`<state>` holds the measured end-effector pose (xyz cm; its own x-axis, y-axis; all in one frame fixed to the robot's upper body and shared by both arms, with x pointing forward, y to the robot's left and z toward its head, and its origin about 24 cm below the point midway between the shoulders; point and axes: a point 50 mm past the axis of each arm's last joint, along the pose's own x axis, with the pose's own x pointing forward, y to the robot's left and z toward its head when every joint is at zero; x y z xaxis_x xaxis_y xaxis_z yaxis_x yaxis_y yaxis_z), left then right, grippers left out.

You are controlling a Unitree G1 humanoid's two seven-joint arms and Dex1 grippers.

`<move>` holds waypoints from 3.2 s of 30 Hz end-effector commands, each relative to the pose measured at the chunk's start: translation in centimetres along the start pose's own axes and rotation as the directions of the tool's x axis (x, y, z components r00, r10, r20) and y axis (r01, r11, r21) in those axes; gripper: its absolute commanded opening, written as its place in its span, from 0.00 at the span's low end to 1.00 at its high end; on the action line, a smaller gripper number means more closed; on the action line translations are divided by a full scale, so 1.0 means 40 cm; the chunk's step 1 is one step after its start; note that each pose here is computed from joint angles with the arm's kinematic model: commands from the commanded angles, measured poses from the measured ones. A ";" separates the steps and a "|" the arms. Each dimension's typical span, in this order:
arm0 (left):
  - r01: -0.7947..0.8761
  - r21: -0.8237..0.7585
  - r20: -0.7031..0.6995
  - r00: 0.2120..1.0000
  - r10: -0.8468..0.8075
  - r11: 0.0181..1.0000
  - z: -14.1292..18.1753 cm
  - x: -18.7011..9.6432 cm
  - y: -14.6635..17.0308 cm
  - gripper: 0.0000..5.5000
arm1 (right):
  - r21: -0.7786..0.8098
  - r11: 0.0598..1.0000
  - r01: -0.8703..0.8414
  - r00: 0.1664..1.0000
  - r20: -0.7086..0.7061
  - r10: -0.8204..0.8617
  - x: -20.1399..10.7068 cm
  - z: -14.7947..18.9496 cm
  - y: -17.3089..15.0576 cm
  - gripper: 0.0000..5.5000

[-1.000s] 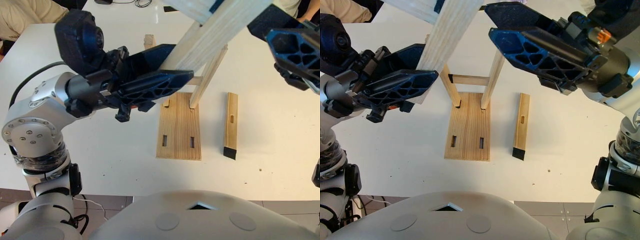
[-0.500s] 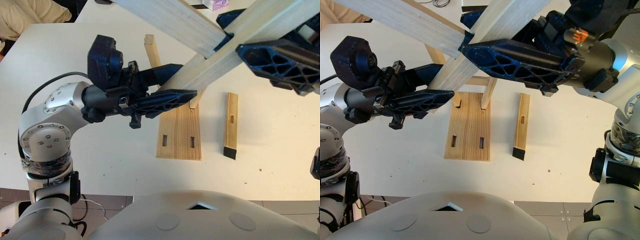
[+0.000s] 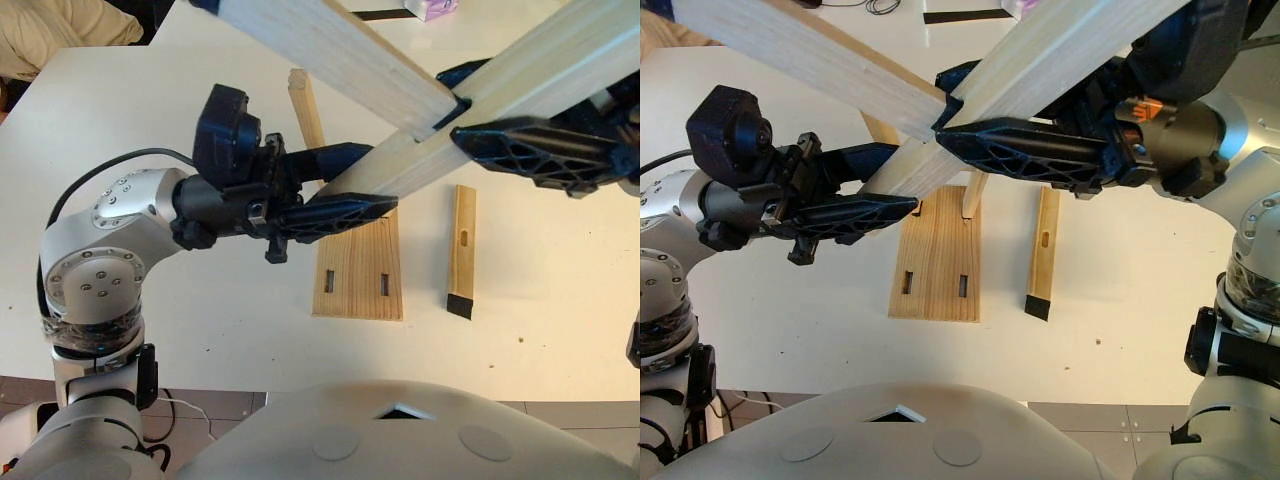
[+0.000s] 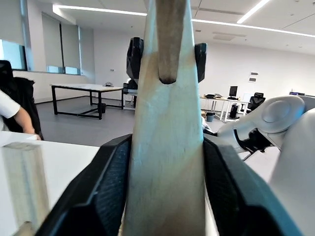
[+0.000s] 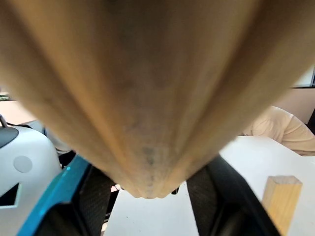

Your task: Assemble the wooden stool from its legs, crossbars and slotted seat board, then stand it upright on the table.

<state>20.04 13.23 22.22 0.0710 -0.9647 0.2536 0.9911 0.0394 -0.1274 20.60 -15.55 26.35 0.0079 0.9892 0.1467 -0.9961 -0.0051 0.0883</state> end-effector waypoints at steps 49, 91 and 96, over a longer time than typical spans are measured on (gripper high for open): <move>-0.418 0.042 -0.308 0.858 0.410 0.907 -0.166 -0.263 0.041 0.60 | -0.177 0.979 0.102 0.874 -0.454 -0.173 -0.053 -0.277 0.092 0.36; -0.435 0.050 -0.273 0.860 0.432 0.899 -0.169 -0.245 0.061 0.60 | -0.005 0.979 0.206 0.635 -0.760 -0.138 -0.181 -0.403 -0.082 0.36; -0.438 0.053 -0.267 0.860 0.436 0.897 -0.168 -0.246 0.064 0.60 | -0.039 0.958 0.284 0.595 -0.776 -0.209 -0.215 -0.399 -0.119 0.36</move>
<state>20.78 21.14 12.77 0.4590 -0.8834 -0.0945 0.8622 0.4686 -0.1923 23.82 -17.60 13.73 0.0748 0.9085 -0.4112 -0.9967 0.0554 -0.0590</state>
